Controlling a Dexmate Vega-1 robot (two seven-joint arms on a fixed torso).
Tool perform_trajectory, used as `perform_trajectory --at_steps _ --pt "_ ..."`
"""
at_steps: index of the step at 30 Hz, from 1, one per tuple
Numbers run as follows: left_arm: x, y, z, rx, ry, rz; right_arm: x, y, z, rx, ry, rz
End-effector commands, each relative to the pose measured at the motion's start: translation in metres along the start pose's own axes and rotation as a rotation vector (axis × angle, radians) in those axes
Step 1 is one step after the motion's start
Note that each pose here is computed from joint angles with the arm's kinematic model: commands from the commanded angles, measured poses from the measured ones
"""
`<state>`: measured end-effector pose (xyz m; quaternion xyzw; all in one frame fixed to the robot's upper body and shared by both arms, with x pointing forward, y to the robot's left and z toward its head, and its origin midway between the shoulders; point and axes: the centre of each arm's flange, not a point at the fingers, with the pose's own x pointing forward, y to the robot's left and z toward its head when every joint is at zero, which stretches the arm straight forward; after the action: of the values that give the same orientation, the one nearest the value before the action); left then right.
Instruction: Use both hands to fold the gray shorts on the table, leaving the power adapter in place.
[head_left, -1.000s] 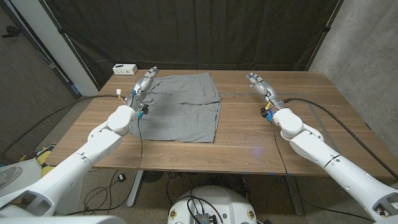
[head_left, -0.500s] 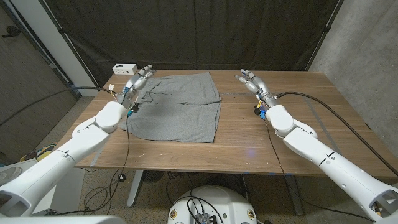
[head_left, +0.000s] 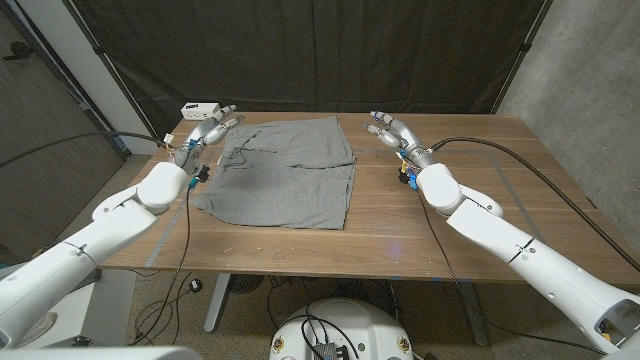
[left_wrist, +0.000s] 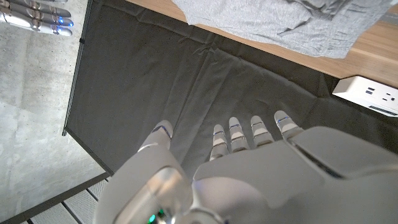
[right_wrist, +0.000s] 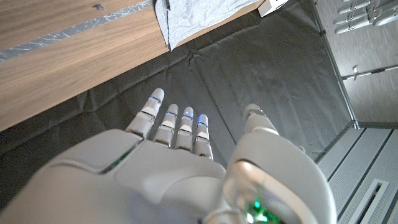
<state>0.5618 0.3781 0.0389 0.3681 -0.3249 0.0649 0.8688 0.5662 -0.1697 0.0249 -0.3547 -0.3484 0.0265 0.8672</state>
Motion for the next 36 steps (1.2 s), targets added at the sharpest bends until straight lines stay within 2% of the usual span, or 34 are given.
perform_trajectory --at_steps 1,11,13,17,36 --pt "-0.012 0.015 -0.001 0.076 0.005 -0.013 -0.003 0.014 0.024 -0.092 -0.017 0.027" --pt "-0.031 0.025 0.006 0.191 0.038 -0.004 -0.006 0.027 0.042 -0.175 -0.031 0.073" --pt "-0.035 0.026 0.007 0.212 0.046 -0.004 -0.009 0.031 0.047 -0.204 -0.025 0.058" --pt "-0.042 0.029 0.009 0.237 0.055 -0.004 -0.012 0.037 0.053 -0.223 -0.037 0.078" --pt "-0.069 0.038 0.020 0.404 0.104 -0.012 -0.037 0.060 0.069 -0.318 -0.047 0.072"
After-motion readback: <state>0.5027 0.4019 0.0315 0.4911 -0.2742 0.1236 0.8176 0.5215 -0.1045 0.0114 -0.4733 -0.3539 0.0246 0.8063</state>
